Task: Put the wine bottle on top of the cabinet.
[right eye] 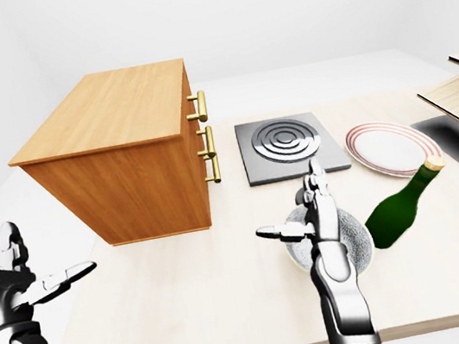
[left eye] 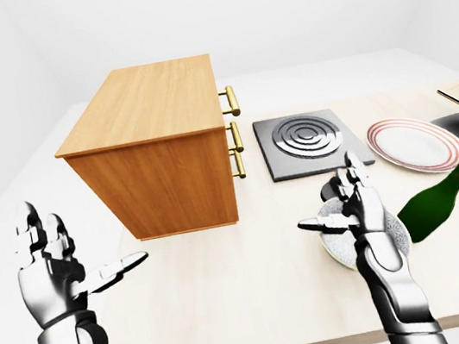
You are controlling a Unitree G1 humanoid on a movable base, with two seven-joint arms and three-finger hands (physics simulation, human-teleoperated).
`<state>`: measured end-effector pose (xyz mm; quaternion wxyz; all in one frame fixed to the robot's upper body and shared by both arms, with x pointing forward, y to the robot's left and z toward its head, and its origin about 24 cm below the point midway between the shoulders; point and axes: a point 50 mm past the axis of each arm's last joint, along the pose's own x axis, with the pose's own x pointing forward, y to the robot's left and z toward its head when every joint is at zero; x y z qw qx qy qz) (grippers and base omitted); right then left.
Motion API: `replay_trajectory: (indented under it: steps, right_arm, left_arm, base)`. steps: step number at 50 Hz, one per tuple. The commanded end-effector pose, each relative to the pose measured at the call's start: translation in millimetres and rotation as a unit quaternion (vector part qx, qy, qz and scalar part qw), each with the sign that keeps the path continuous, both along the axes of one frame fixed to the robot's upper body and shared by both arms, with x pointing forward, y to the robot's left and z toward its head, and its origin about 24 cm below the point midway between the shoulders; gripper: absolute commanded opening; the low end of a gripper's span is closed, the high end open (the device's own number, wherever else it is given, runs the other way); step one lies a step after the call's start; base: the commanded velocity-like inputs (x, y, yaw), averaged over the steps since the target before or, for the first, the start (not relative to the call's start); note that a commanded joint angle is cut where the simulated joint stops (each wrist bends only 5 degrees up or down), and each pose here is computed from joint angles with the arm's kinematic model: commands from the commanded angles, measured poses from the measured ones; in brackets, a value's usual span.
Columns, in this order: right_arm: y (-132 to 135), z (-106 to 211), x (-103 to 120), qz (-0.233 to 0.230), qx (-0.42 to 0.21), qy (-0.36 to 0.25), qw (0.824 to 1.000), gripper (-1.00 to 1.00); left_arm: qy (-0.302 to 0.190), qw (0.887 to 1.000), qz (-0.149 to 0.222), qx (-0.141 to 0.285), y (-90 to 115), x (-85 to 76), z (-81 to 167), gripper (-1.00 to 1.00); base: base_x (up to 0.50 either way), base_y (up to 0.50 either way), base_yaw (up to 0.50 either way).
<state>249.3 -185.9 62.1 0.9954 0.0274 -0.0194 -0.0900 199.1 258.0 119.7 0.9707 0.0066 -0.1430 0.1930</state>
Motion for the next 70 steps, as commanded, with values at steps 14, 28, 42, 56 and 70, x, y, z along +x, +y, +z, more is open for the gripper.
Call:
replay_trajectory:
  steps: [14,28,42,56,70]
  right_arm:
    - [-45.5,30.0,-20.7,-0.201,0.014,-0.062,0.978,1.0]
    - [-22.7,95.1,-29.3,-0.124,-0.039,-0.203,0.971,1.0]
    - [-24.4,145.1,-53.0,-0.13,-0.05,-0.325,0.936,1.0]
    - [-54.7,152.8,-68.9,-0.233,-0.047,-0.343,0.909,1.0]
    - [-74.4,147.8,-75.6,-0.282,-0.022,-0.334,0.899,1.0]
  left_arm:
    - [-0.005,0.999,0.032,0.0,15.8,-10.2,2.5,1.0]
    - [0.002,1.0,0.031,-0.003,14.8,-8.1,-0.8,1.0]
    - [0.009,0.999,0.033,-0.006,16.1,-8.0,-4.5,1.0]
    - [0.014,0.999,0.032,-0.01,16.1,-7.5,-7.4,1.0]
    - [0.014,0.999,0.033,-0.01,16.4,-7.9,-7.1,1.0]
  base:
    - [0.0,0.0,0.0]
    - [0.0,0.0,0.0]
    - [0.0,0.0,0.0]
    - [0.0,0.0,0.0]
    - [0.0,0.0,0.0]
